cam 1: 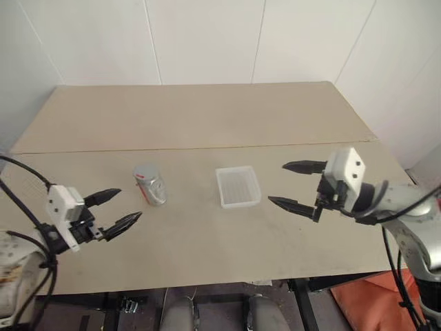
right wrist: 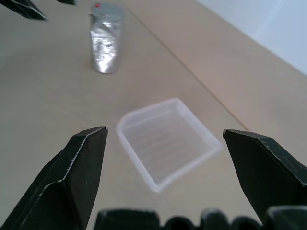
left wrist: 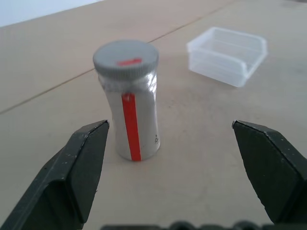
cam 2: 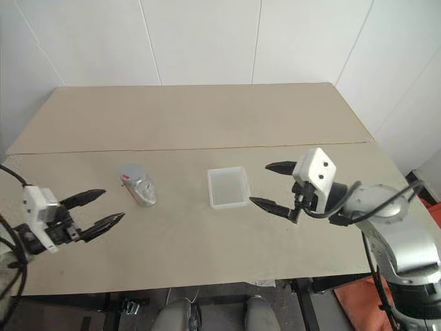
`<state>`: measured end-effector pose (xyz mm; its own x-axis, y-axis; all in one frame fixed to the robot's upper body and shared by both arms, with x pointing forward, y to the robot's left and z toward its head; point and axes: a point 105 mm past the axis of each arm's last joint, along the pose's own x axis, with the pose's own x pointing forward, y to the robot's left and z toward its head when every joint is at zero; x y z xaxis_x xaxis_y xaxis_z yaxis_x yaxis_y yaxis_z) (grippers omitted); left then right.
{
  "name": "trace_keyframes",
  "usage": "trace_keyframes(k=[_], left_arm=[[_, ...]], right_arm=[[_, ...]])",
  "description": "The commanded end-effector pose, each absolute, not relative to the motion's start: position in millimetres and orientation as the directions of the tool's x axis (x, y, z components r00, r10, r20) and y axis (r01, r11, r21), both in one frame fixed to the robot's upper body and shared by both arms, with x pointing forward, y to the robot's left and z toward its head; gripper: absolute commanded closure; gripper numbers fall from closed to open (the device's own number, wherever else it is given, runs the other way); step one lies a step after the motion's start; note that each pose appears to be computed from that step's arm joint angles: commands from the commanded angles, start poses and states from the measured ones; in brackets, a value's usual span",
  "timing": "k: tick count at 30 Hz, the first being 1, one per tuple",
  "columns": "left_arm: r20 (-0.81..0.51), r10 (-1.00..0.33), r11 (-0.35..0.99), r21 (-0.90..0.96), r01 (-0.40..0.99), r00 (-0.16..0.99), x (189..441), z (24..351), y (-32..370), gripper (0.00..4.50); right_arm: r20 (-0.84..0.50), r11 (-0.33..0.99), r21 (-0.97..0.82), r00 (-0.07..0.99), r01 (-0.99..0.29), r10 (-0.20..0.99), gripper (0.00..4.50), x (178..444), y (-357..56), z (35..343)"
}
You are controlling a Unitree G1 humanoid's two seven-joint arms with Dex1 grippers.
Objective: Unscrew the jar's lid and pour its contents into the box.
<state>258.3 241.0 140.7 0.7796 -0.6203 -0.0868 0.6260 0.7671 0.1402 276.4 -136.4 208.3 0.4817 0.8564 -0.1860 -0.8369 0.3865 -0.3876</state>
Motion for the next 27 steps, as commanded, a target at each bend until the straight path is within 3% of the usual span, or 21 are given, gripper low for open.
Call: trace_keyframes(k=[1,21,27], left_arm=[[-0.047,-0.602,0.774,0.209,0.597,0.797,269.8,149.1,235.7,0.02],[0.044,-0.567,0.811,0.204,0.548,0.823,338.4,140.8,216.5,0.02],[0.076,-0.57,0.812,0.201,0.548,0.818,348.6,142.1,211.5,1.85]], right_arm=[[-0.166,0.33,-0.44,0.436,-0.835,0.884,0.0,273.1,-128.3,221.6],[-0.149,0.296,-0.509,0.421,-0.808,0.895,0.0,271.3,-121.9,231.4],[-0.14,0.305,-0.515,0.429,-0.801,0.892,0.0,269.7,-123.0,231.5]])
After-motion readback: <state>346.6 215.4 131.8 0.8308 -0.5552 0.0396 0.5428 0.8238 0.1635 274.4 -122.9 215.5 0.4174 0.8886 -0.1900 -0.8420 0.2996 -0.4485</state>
